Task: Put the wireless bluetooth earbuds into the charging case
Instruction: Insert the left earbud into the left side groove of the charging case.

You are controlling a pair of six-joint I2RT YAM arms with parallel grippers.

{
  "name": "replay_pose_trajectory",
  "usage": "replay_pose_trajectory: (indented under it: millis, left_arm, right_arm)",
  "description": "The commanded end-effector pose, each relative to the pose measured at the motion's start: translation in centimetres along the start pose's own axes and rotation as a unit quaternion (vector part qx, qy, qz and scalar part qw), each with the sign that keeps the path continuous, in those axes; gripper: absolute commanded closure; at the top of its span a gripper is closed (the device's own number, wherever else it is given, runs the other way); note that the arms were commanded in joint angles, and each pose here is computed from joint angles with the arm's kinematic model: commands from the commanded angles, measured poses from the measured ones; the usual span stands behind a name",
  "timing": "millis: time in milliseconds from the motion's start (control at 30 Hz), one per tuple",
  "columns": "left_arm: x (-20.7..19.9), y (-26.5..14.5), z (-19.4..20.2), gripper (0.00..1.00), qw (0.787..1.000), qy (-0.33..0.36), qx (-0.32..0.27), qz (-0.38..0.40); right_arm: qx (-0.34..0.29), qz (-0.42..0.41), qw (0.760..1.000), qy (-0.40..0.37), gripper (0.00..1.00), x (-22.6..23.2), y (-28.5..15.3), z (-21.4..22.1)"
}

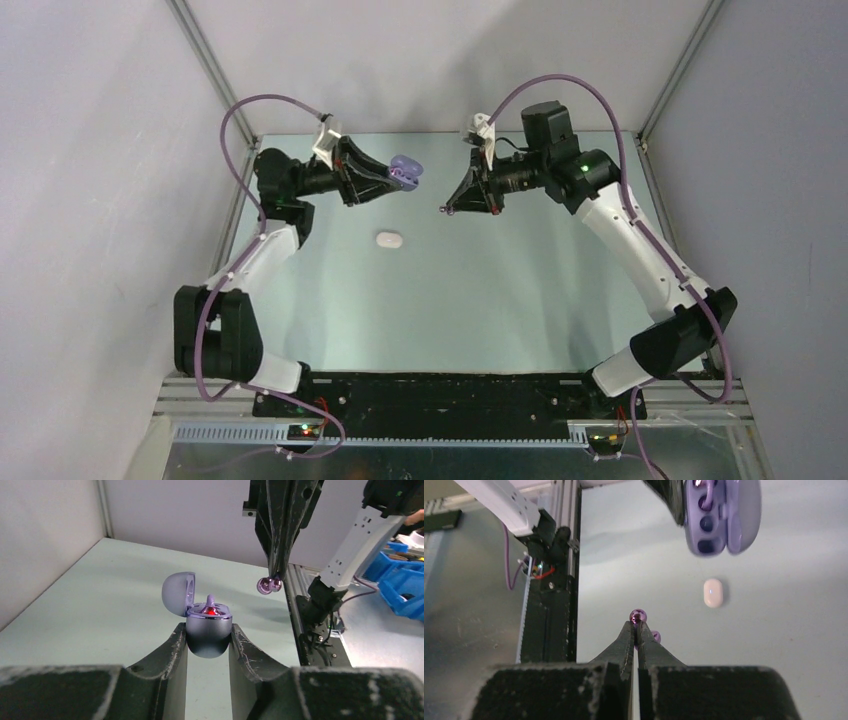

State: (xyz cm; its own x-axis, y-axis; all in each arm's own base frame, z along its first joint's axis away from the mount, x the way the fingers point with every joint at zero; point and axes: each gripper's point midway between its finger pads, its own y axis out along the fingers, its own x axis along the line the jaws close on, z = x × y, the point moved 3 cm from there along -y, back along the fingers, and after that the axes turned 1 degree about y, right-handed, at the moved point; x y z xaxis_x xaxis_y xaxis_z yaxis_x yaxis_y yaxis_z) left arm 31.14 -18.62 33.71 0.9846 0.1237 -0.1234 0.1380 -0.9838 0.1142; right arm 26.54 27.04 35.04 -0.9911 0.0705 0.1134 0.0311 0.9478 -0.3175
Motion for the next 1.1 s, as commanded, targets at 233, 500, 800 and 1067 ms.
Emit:
replay_pose_trajectory:
  millis: [233, 500, 800, 1067]
  left_arm:
    - [-4.0, 1.2, 0.6, 1.0, 0.992, 0.056, 0.031, 0.108]
    - [-5.6, 1.8, 1.2, 1.0, 0.989, 0.061, 0.035, 0.133]
    - [-5.2, 2.2, 0.5, 1.0, 0.991, 0.054, 0.028, 0.122]
    - [-5.3, 2.2, 0.2, 1.0, 0.991, 0.051, 0.027, 0.119]
  right_arm:
    - [-0.079, 0.002, 0.997, -0.026, 1.0, 0.5, 0.7, -5.6]
    - [-0.081, -0.033, 0.995, -0.043, 1.0, 1.7, 2.4, -6.4]
    - [-0.071, -0.031, 0.996, -0.041, 1.0, 2.2, 2.5, -5.5]
    - [-0.059, -0.018, 0.998, -0.032, 1.0, 2.0, 2.1, -4.1]
